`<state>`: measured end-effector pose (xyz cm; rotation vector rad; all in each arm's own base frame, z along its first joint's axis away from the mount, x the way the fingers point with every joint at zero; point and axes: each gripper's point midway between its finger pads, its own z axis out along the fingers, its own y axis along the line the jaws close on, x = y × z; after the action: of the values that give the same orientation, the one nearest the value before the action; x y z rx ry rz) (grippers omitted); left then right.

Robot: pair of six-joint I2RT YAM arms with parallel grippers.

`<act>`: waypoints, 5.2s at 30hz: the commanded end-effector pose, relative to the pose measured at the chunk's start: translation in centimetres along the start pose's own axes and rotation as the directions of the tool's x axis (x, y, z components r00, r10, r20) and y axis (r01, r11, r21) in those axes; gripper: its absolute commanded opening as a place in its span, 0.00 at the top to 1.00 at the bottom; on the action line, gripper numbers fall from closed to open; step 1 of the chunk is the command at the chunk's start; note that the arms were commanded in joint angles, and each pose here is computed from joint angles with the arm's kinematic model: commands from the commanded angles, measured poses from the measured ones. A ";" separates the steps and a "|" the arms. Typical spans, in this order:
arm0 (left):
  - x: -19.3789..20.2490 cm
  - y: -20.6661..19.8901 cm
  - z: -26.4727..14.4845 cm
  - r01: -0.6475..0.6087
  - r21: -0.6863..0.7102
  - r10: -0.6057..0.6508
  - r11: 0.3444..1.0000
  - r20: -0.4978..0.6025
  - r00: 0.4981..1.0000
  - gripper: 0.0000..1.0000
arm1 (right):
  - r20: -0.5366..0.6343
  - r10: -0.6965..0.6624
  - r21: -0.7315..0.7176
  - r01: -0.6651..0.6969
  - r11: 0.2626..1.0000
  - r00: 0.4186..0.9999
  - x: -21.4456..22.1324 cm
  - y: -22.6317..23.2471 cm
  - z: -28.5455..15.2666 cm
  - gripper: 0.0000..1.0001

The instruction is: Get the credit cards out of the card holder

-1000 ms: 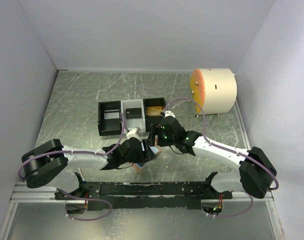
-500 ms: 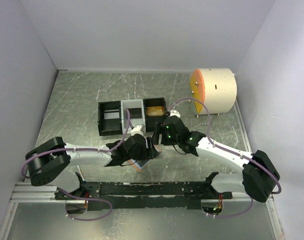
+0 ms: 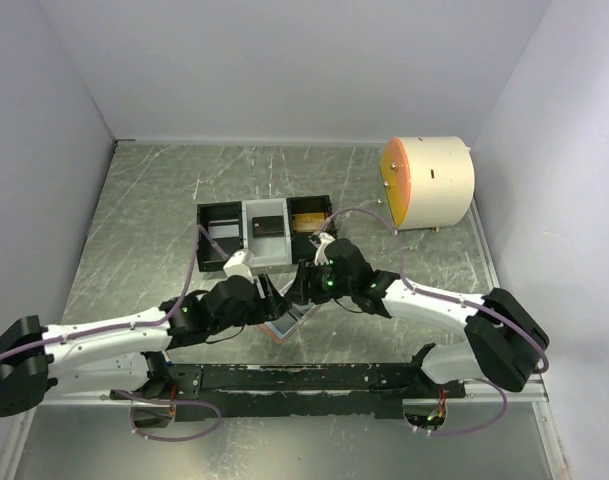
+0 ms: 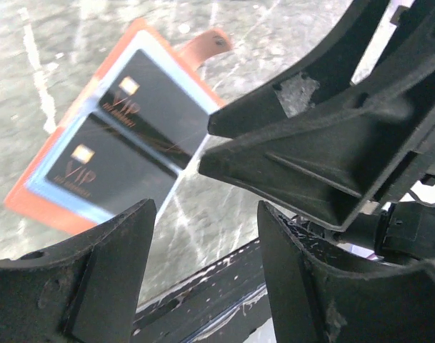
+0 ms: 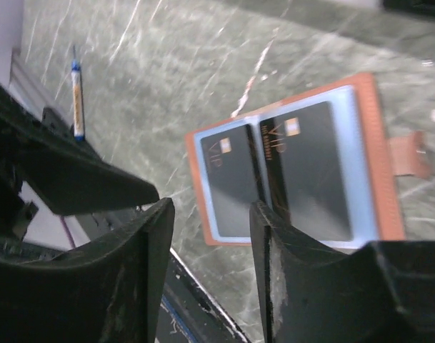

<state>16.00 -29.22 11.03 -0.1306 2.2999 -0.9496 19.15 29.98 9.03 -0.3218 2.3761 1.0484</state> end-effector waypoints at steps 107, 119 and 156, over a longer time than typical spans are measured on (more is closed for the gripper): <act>3.6 7.4 1.9 0.067 -0.296 -0.085 0.953 -0.049 0.995 0.57 | -0.095 0.221 0.029 -0.219 0.975 0.971 5.3 -2.2 3.1 0.73; 4.3 9.4 1.6 0.047 -0.399 -0.081 0.916 -0.069 0.994 0.71 | -0.104 0.137 0.119 -0.125 0.985 0.985 4.6 -3.5 3.1 0.73; 2.6 6.8 0.7 -0.038 -0.306 0.016 0.951 -0.074 0.997 0.66 | -0.029 0.380 -0.031 -0.381 0.924 0.924 6.5 -2.6 1.3 1.00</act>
<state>15.13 -24.79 3.10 -0.2508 2.5349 -0.5295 14.39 29.18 2.53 0.0465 2.5508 1.2653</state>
